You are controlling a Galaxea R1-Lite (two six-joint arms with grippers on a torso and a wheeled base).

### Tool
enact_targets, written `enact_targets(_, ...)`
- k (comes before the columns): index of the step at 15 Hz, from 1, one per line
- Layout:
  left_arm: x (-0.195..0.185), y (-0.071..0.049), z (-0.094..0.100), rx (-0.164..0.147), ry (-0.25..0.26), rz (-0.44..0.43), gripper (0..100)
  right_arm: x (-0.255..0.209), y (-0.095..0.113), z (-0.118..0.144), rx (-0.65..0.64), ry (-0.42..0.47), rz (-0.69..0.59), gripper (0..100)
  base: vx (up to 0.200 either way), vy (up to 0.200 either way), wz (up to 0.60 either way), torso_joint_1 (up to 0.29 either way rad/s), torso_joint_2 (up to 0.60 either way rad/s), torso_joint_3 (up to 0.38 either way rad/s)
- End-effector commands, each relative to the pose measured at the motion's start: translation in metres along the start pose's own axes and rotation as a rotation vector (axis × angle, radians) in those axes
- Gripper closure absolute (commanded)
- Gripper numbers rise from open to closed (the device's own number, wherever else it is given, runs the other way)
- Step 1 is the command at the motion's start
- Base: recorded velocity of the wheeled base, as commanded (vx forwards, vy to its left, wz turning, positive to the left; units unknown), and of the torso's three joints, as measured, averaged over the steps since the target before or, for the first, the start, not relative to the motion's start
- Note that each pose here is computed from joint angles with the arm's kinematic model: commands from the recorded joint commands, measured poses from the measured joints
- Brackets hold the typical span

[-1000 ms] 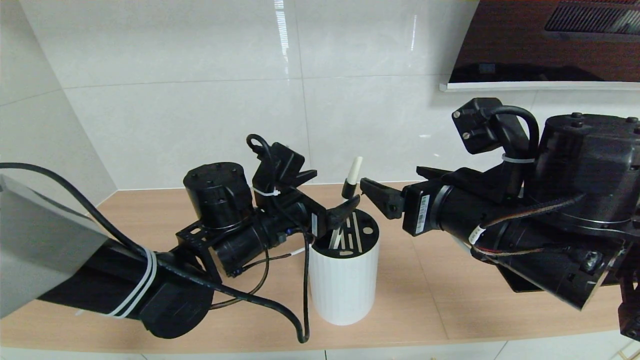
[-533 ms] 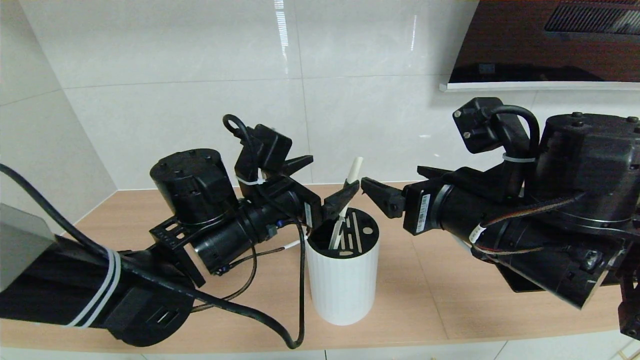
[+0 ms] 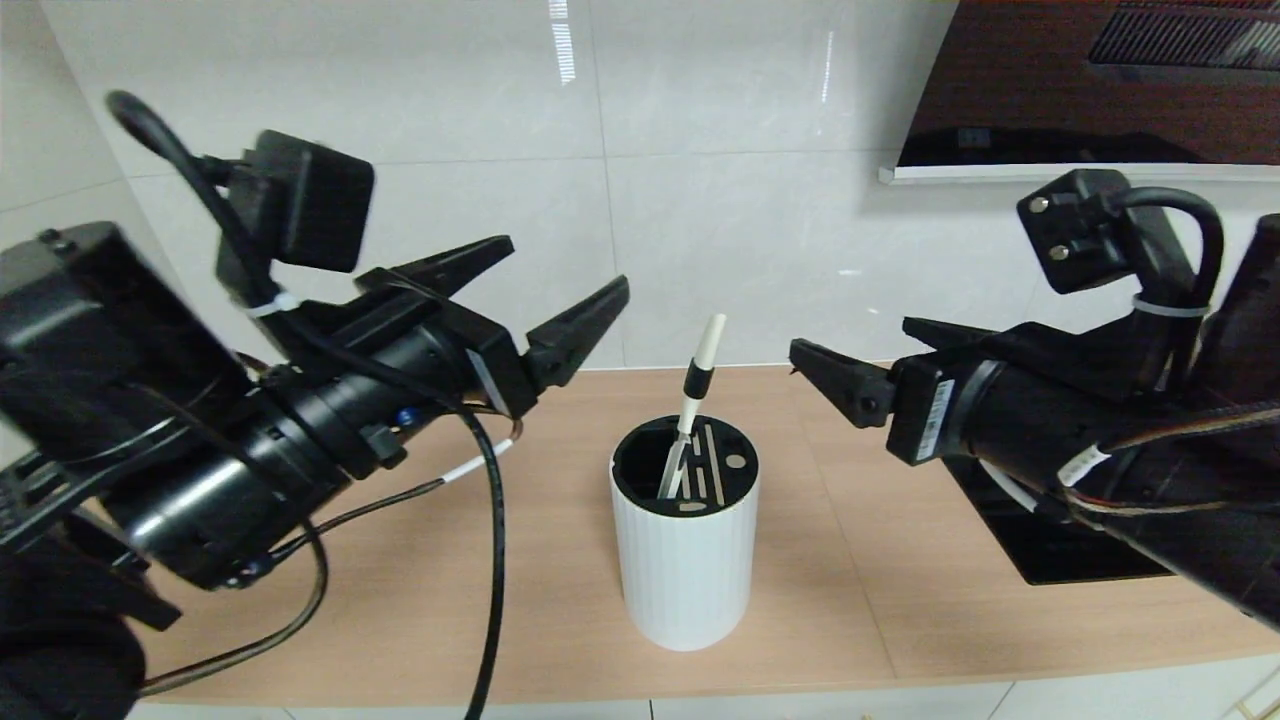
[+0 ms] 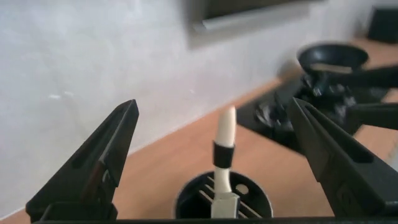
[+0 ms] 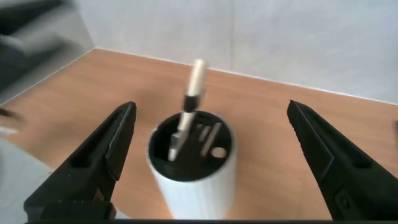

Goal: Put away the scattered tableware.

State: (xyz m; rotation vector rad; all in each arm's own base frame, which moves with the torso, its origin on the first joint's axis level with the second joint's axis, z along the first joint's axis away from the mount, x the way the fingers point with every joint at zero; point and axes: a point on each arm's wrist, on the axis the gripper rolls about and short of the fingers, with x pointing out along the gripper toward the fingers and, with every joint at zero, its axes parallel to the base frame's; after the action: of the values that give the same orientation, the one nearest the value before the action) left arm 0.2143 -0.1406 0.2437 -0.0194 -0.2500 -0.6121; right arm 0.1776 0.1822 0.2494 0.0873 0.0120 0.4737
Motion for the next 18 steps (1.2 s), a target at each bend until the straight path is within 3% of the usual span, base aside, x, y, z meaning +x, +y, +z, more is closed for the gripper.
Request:
enact_targets(1,-0.048,0.013,0.030,0.019,-0.075,0.103,0,-0.036,-0.033,0.010,-0.020,-0.057,-0.117,0,0.000,0.000,0.00,0.000,0.00,0.000)
enact_targets(2,-0.049,0.013,0.030,0.020,-0.075,0.106,0,-0.037,-0.034,0.010,-0.021,-0.059,-0.125,0,0.000,0.000,0.00,0.000,0.00,0.000)
enact_targets(3,-0.083,0.021,0.041,0.036,-0.079,0.170,0,-0.062,-0.062,0.009,-0.078,-0.079,-0.288,0,0.000,0.000,0.00,0.000,0.00,0.000)
enact_targets(4,-0.094,0.022,0.042,0.041,-0.072,0.189,0,-0.070,-0.068,0.008,-0.081,-0.088,-0.328,0,0.000,0.000,0.00,0.000,0.00,0.000)
enact_targets(5,-0.127,0.023,0.044,0.042,-0.043,0.240,0,-0.096,-0.091,0.003,-0.084,-0.113,-0.456,0,0.000,0.000,0.00,0.000,0.00,0.000)
enact_targets(6,-0.150,0.019,0.045,0.038,-0.033,0.257,0,-0.120,-0.103,-0.003,-0.085,-0.137,-0.549,0,0.000,0.000,0.00,0.000,0.00,0.000)
enact_targets(7,-0.190,0.009,0.048,0.009,-0.013,0.269,0,-0.166,-0.110,-0.015,-0.103,-0.197,-0.658,0,0.000,0.000,0.00,0.000,0.00,0.000)
enact_targets(10,-0.253,-0.009,0.044,0.022,0.030,0.361,0,-0.233,-0.096,-0.037,-0.111,-0.210,-0.667,0,0.000,0.000,0.00,0.000,0.00,0.000)
enact_targets(13,-0.282,-0.025,0.039,0.062,-0.022,0.436,0,-0.265,-0.089,-0.046,-0.115,-0.250,-0.661,0,0.000,0.000,0.00,0.000,0.00,0.000)
enact_targets(16,-0.304,-0.039,0.022,0.072,0.003,0.490,0,-0.284,-0.080,-0.059,-0.158,-0.297,-0.749,0,0.000,0.000,0.00,0.000,0.00,0.000)
enact_targets(18,-0.317,-0.048,0.013,0.078,-0.003,0.501,0,-0.288,-0.077,-0.070,-0.180,-0.294,-0.709,0,0.000,0.000,0.00,0.000,0.00,0.000)
